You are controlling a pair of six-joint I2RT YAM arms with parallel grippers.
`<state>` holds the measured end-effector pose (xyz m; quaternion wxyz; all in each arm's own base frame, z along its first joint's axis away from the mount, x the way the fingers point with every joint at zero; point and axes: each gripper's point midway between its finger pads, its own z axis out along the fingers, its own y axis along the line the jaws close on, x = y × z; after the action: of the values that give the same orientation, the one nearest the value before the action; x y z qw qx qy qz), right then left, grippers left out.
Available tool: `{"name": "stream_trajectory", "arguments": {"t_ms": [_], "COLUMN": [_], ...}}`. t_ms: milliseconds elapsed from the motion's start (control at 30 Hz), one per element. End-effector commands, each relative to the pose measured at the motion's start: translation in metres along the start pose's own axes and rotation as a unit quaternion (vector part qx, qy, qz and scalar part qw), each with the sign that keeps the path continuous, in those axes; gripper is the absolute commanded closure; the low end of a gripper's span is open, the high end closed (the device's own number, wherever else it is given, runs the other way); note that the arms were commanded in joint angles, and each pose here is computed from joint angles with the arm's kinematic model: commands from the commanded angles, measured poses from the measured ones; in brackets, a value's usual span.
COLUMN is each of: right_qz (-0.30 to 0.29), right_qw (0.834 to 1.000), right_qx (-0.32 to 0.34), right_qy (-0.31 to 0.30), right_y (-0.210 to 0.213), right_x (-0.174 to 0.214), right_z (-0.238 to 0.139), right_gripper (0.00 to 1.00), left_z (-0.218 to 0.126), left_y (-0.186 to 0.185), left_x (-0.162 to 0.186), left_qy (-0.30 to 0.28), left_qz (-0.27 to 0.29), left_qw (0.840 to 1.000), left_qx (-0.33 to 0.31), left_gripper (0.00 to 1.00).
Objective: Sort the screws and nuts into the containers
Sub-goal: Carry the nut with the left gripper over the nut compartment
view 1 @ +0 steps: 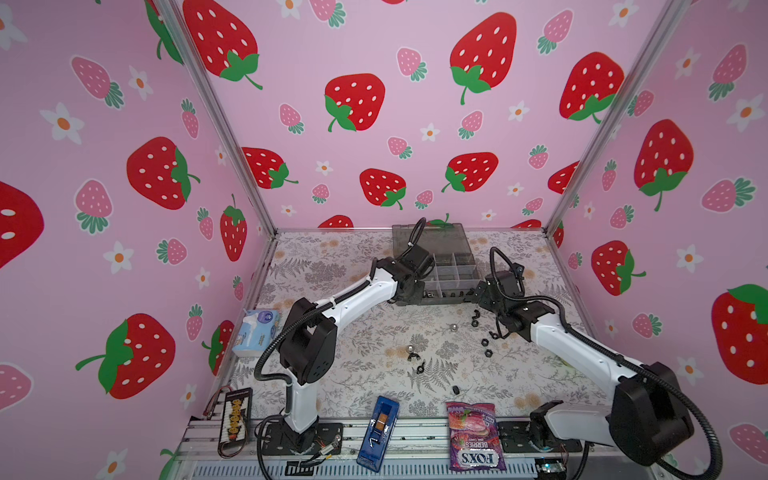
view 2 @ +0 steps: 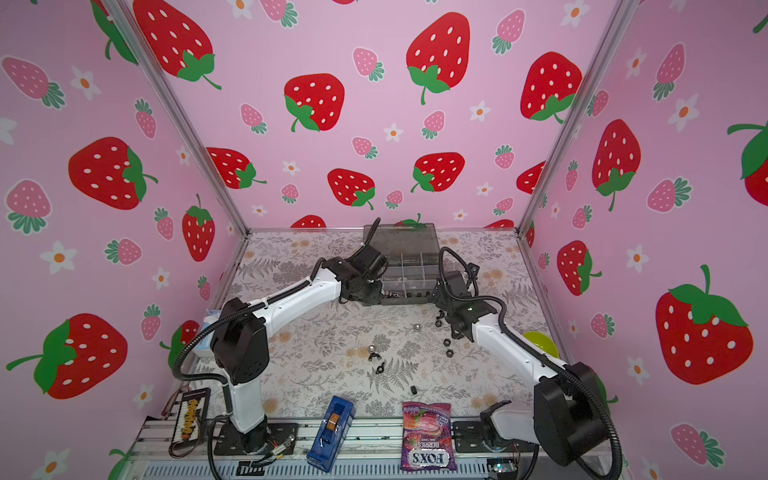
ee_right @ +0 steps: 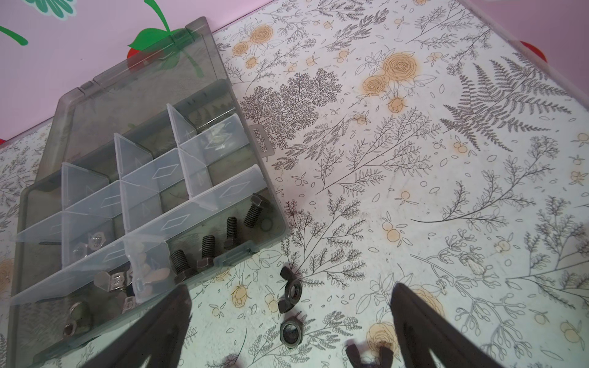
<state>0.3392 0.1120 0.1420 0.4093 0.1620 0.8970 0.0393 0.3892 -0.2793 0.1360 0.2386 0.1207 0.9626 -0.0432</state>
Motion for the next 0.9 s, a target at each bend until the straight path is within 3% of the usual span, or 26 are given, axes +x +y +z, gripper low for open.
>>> {"name": "stream_trajectory", "arguments": {"t_ms": [0,300,867], "right_qz": [0.011,0.015,0.017], "right_qw": [1.0,1.0,1.0], "right_qx": [0.006,-0.003,-0.005], "right_qy": [0.001,-0.001,0.005], "right_y": [-0.008,-0.006,-0.006], "right_x": [0.004,0.002,0.007], "right_z": [-0.002,-0.003,-0.002], "right_gripper": [0.0,0.0,0.0], "left_z": [0.005,0.037,0.084], "left_y": [0.009,0.025,0.034], "left_x": [-0.034,-0.078,-0.063], "left_qy": [-0.028,-0.044,0.005], "left_qz": [-0.009,-0.025,-0.033], "left_qw": [1.0,0.999,0.999], "left_qx": [-0.008,-0.02,-0.03], "left_gripper": [0.86,0.86,0.84]}}
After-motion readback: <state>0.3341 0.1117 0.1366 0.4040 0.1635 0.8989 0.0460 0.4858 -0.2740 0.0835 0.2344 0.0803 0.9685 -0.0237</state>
